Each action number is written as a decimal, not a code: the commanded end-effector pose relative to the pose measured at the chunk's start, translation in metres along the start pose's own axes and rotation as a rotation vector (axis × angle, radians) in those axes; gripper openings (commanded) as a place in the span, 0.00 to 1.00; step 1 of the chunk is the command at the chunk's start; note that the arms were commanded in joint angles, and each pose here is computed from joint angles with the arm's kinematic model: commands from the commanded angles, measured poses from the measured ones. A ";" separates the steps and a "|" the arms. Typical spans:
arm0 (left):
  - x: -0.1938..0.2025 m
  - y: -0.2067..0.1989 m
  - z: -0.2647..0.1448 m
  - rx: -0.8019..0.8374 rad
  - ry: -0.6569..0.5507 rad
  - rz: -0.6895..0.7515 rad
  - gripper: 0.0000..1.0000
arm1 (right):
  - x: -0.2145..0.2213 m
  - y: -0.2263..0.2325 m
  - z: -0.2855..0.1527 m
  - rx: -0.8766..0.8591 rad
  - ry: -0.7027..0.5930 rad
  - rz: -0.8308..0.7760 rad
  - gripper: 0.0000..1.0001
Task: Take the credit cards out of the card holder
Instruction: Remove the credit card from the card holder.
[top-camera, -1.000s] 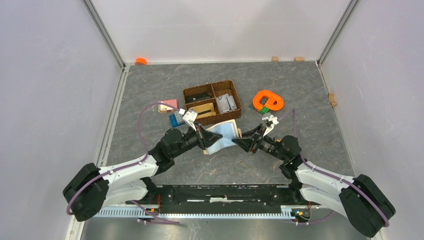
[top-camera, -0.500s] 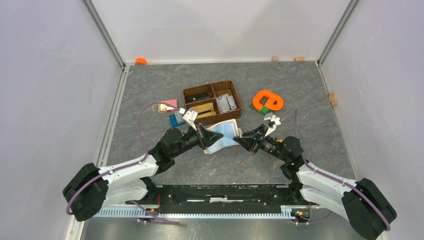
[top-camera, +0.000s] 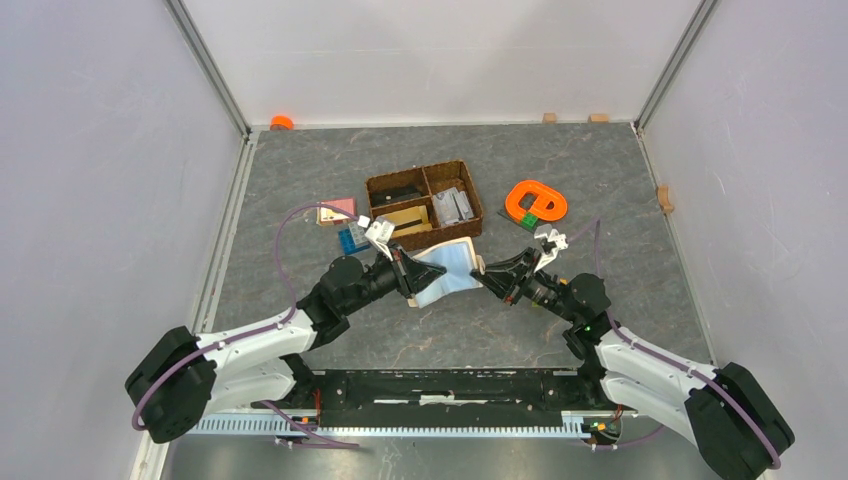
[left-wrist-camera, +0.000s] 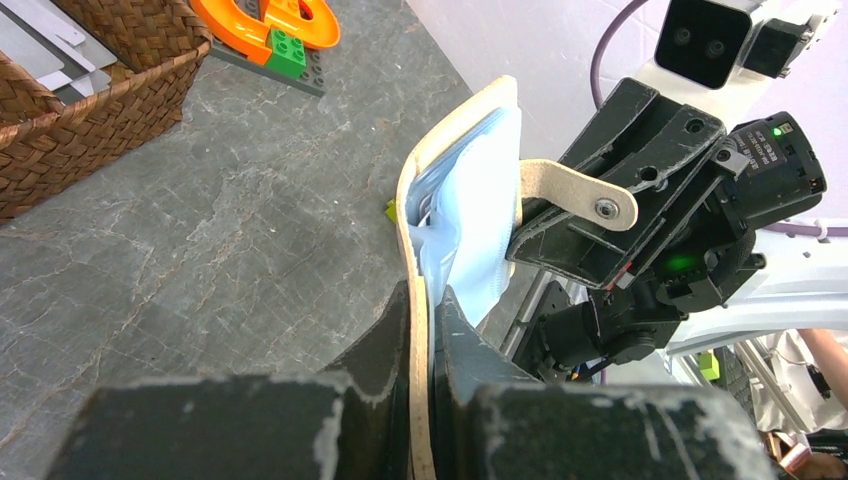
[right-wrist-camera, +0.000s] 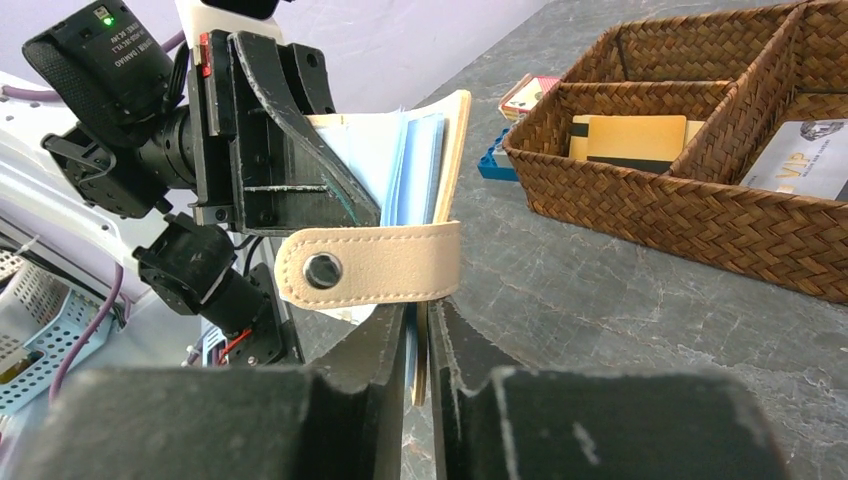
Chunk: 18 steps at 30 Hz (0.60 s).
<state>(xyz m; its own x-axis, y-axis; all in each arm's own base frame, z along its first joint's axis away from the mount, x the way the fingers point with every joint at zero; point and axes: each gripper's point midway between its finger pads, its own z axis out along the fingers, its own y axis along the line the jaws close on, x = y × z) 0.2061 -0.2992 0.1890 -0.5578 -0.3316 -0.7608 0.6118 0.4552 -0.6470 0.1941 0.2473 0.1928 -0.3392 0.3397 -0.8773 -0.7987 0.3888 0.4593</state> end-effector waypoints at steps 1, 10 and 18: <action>-0.012 0.011 0.001 -0.050 -0.051 0.049 0.02 | -0.027 0.027 0.002 -0.119 -0.092 -0.042 0.13; -0.015 -0.016 -0.001 0.097 -0.062 0.051 0.02 | -0.022 0.024 0.006 -0.115 -0.059 -0.045 0.05; -0.013 -0.029 0.001 0.164 -0.047 0.049 0.02 | -0.015 0.039 0.013 -0.186 -0.021 -0.047 0.05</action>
<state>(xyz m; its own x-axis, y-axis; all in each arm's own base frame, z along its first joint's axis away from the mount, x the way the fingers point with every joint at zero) 0.2010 -0.2999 0.1953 -0.5451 -0.3379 -0.7672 0.6526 0.4034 -0.6414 0.1956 0.2510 0.1927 -0.3408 0.3433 -0.8752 -0.8059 0.3727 0.4600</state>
